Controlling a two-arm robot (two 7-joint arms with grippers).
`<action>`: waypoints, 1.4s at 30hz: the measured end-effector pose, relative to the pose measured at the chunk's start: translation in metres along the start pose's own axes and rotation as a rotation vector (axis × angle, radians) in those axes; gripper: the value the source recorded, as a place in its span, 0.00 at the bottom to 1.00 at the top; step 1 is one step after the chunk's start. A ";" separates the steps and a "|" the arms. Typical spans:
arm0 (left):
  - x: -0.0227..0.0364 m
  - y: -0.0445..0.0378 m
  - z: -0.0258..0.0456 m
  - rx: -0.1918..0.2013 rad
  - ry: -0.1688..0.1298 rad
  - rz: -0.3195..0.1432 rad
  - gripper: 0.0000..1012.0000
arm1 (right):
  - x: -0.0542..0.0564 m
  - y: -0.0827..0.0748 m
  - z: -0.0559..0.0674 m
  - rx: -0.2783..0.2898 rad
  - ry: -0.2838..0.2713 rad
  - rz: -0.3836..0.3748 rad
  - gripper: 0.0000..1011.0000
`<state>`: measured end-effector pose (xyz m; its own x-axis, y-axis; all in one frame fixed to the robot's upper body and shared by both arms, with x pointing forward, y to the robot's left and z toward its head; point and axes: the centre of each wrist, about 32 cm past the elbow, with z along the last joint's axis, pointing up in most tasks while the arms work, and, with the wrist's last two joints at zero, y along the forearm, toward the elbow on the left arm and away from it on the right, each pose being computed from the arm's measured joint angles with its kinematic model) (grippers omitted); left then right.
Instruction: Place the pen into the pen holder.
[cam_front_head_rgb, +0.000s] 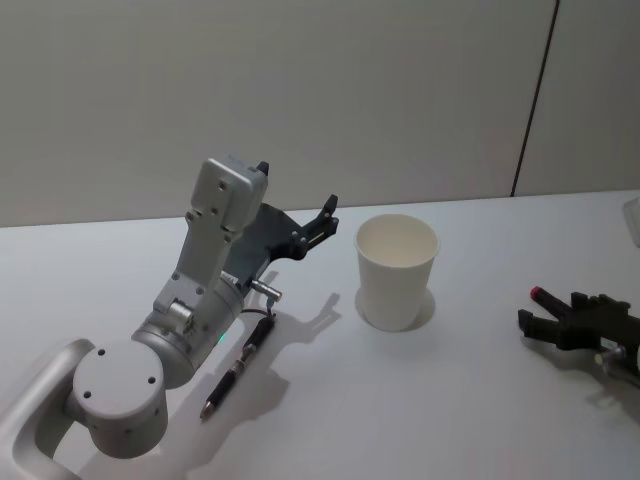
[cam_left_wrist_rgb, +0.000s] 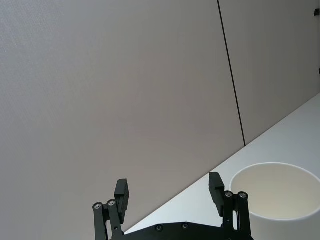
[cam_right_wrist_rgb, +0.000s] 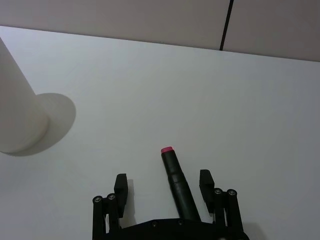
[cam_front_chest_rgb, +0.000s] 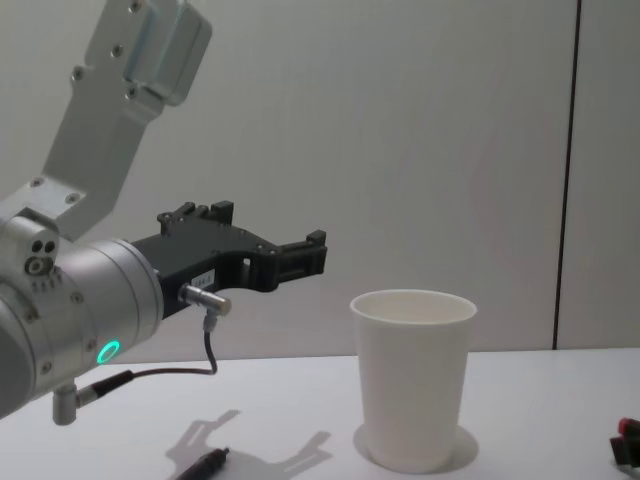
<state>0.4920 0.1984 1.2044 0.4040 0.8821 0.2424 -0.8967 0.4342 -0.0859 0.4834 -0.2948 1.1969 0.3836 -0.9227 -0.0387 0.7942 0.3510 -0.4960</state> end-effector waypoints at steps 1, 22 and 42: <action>0.0000 0.0000 0.0000 0.000 0.000 0.000 0.99 | 0.000 0.000 0.000 0.000 0.000 0.000 0.92; 0.0000 0.0000 0.0000 0.000 0.000 0.000 0.99 | 0.000 0.001 -0.001 -0.004 0.012 -0.001 0.28; 0.0000 0.0000 0.0000 0.000 0.000 0.000 0.99 | 0.000 0.002 -0.001 -0.004 0.015 -0.001 0.18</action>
<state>0.4920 0.1984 1.2044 0.4040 0.8820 0.2425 -0.8967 0.4343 -0.0859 0.4840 -0.2944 1.1950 0.3758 -0.9253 -0.0512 0.7926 0.3496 -0.4995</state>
